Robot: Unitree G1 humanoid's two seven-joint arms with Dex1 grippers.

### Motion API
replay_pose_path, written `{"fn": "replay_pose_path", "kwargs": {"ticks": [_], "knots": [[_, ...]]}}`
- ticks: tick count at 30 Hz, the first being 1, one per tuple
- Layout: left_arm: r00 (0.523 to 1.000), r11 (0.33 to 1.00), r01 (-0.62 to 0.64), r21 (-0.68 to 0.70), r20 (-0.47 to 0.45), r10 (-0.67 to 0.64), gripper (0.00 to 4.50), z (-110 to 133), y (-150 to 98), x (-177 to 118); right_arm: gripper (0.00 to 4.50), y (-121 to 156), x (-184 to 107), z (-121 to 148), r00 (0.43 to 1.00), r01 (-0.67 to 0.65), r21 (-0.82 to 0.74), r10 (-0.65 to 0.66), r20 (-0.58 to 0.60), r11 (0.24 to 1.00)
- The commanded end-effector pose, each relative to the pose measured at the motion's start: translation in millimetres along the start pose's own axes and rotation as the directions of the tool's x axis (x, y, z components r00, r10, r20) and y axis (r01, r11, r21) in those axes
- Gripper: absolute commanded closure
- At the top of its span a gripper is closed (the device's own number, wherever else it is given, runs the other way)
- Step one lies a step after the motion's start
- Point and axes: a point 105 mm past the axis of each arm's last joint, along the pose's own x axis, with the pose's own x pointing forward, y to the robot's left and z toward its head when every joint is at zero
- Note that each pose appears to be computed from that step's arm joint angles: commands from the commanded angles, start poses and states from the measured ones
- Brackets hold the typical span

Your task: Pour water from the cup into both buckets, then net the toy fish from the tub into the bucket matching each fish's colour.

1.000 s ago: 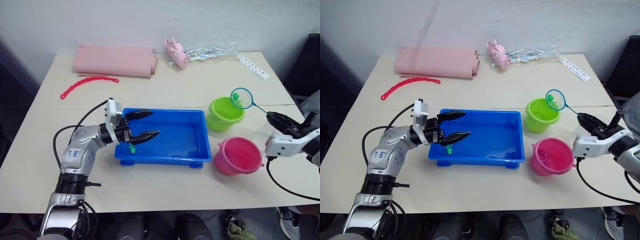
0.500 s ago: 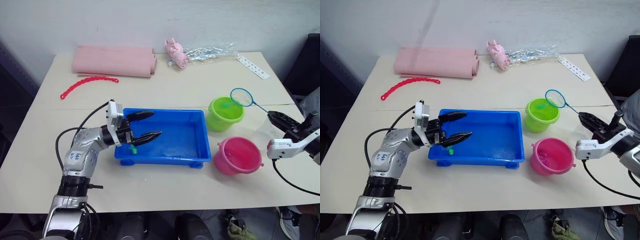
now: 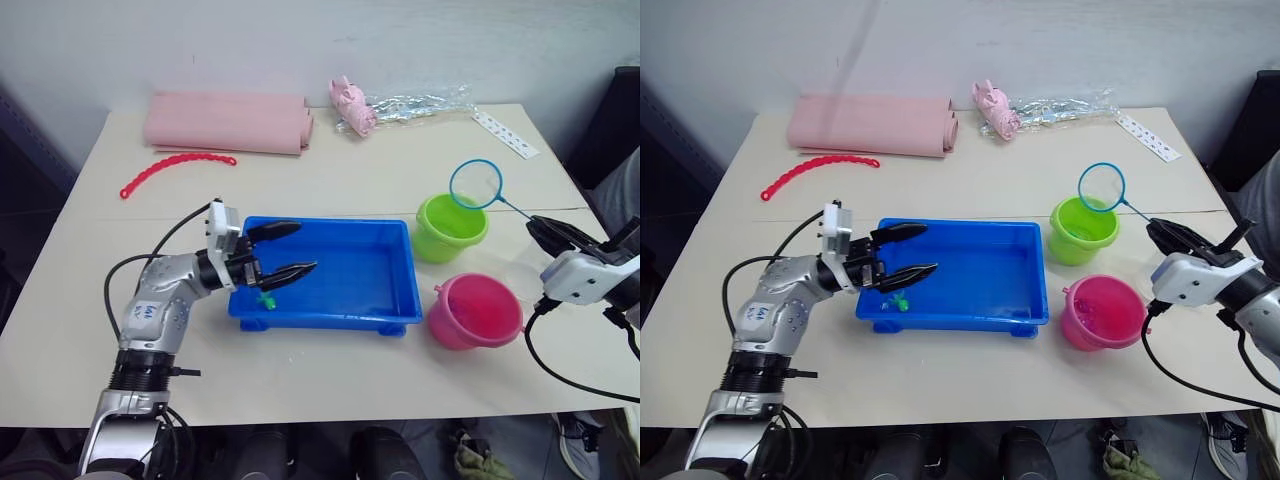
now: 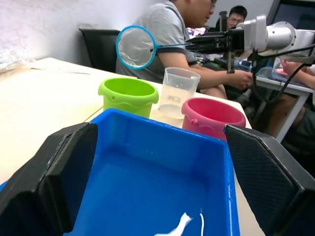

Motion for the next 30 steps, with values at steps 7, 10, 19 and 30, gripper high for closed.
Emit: {"fn": "replay_pose_path", "kwargs": {"ticks": [7, 10, 19, 30], "knots": [[0.992, 0.992, -0.106, 0.062, -0.064, 0.110, 0.03, 17.3, 2.4, -71.0, 4.50, 31.6, 25.0, 84.8, 0.899, -0.435, 0.601, 0.285, 0.333, 0.670], [0.978, 0.985, -0.165, 0.058, -0.122, 0.171, 0.03, 8.7, 0.9, -96.8, 4.50, 58.8, 37.3, 97.6, 0.822, -0.567, 0.555, 0.454, 0.342, 0.609], [0.938, 0.969, -0.242, 0.060, -0.242, 0.249, 0.03, -4.5, -20.6, -142.3, 4.50, 114.4, 87.0, 104.7, 0.675, -0.722, 0.444, 0.680, 0.285, 0.530], [0.929, 0.983, -0.173, 0.064, -0.320, 0.185, 0.03, -3.7, -37.5, -146.6, 4.50, 147.3, 119.8, 118.9, 0.552, -0.821, 0.333, 0.793, 0.257, 0.464]]}}
